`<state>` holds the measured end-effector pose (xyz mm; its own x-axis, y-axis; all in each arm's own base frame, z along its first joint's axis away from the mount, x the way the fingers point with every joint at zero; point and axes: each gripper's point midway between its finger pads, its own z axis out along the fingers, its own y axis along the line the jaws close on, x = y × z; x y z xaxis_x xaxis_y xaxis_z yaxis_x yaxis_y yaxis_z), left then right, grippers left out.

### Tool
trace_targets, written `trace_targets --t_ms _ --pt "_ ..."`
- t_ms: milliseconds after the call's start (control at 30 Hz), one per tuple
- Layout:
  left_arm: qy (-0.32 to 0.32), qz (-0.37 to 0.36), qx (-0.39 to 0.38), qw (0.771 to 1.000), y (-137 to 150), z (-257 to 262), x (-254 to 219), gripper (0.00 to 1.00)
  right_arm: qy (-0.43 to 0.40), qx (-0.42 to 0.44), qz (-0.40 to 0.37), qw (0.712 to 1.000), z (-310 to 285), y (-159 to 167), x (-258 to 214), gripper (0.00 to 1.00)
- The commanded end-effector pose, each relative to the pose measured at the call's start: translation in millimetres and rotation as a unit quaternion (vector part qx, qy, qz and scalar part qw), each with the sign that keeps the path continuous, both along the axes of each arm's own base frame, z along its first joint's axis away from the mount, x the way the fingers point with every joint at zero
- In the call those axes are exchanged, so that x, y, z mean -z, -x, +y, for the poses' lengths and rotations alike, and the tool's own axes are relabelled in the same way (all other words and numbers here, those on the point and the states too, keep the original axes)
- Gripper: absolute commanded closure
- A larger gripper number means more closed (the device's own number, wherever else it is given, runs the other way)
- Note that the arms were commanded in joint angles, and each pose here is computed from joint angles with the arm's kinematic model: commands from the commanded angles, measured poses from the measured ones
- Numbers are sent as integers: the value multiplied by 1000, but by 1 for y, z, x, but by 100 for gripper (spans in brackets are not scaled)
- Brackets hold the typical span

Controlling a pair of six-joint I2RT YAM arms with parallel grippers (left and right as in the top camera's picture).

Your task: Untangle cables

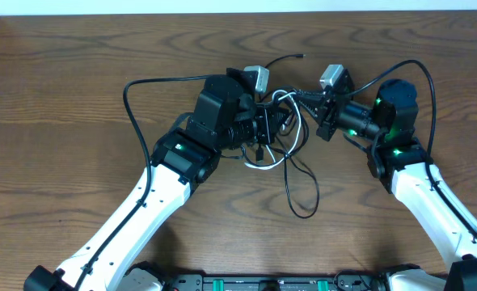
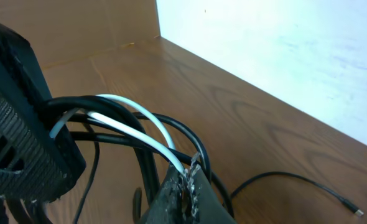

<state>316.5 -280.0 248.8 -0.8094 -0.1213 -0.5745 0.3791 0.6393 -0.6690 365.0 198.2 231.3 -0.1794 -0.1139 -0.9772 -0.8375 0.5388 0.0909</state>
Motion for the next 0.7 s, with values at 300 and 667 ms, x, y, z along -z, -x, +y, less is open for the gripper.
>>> trace_targets --t_ms 300,667 --pt "4 -15 25 1000 6 -5 -7 93 15 42 8 999 -10 -9 4 85" --pt "-14 -70 131 989 28 -15 -6 92 18 -1 -25 1000 -2 0 -3 51"
